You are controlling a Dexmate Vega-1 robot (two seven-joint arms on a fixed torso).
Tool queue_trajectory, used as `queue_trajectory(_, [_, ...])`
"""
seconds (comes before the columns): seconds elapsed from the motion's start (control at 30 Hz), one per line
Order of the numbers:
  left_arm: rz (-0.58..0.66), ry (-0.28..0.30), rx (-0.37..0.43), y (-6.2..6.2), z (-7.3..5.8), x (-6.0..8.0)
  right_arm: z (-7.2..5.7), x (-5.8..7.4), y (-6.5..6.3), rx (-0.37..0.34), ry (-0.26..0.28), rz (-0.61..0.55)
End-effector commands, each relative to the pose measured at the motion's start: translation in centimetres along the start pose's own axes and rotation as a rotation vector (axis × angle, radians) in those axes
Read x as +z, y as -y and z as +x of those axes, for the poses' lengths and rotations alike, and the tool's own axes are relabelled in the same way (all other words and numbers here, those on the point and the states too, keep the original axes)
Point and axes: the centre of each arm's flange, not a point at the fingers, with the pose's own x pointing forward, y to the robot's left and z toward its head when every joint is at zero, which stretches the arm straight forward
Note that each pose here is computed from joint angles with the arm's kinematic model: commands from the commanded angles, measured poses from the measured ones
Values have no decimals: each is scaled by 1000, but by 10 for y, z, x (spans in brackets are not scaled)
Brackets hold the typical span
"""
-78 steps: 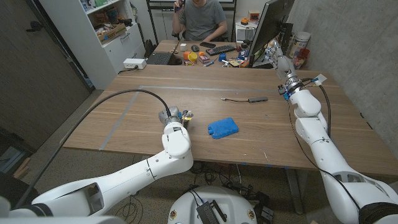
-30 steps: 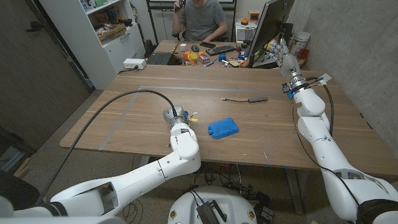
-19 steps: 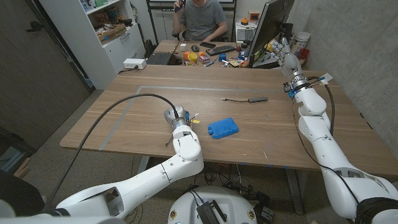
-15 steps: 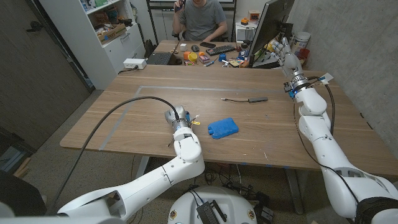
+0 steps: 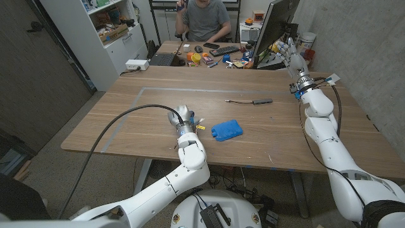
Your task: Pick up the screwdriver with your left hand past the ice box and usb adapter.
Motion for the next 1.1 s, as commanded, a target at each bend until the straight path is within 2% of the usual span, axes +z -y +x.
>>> queue_trajectory(0.03, [-40, -23, 115, -30, -3, -8, 1, 2, -3, 15, -5, -4])
queue_trajectory(0.17, [-34, -33, 154, -46, 2, -14, 2, 2, -5, 17, -7, -1])
queue_trajectory(0.3, [-19, -33, 193, -64, 14, -19, 3, 3, -8, 21, -5, -2])
queue_trajectory(0.43, [-18, -34, 238, -88, 27, -22, 4, 3, -9, 24, -6, -6])
queue_trajectory(0.47, [-24, -38, 263, -101, 33, -22, 4, 3, -9, 22, -8, -12])
queue_trajectory(0.5, [-23, -38, 262, -101, 33, -22, 5, 3, -9, 22, -9, -12])
queue_trajectory(0.53, [-22, -35, 275, -107, 36, -21, 5, 3, -9, 24, -8, -15])
queue_trajectory(0.57, [-23, -27, 298, -120, 41, -18, 5, 3, -9, 22, -10, -22])
queue_trajectory(0.6, [-21, -22, 308, -126, 44, -15, 5, 3, -9, 22, -13, -21])
queue_trajectory(0.63, [-19, -22, 307, -126, 44, -15, 5, 3, -9, 22, -13, -21])
queue_trajectory(0.67, [-17, -13, 327, -138, 47, -9, 6, 2, -9, 20, -17, -24])
queue_trajectory(0.73, [-12, 2, 347, -151, 51, -3, 6, 2, -9, 18, -22, -23])
queue_trajectory(0.77, [-10, 2, 346, -151, 51, -3, 6, 2, -9, 18, -22, -23])
queue_trajectory(0.8, [-15, 11, 368, -163, 53, 4, 6, 1, -10, 20, -23, -28])
queue_trajectory(1.1, [-34, 77, 474, -220, 61, 38, 8, 2, -12, 32, -25, -39])
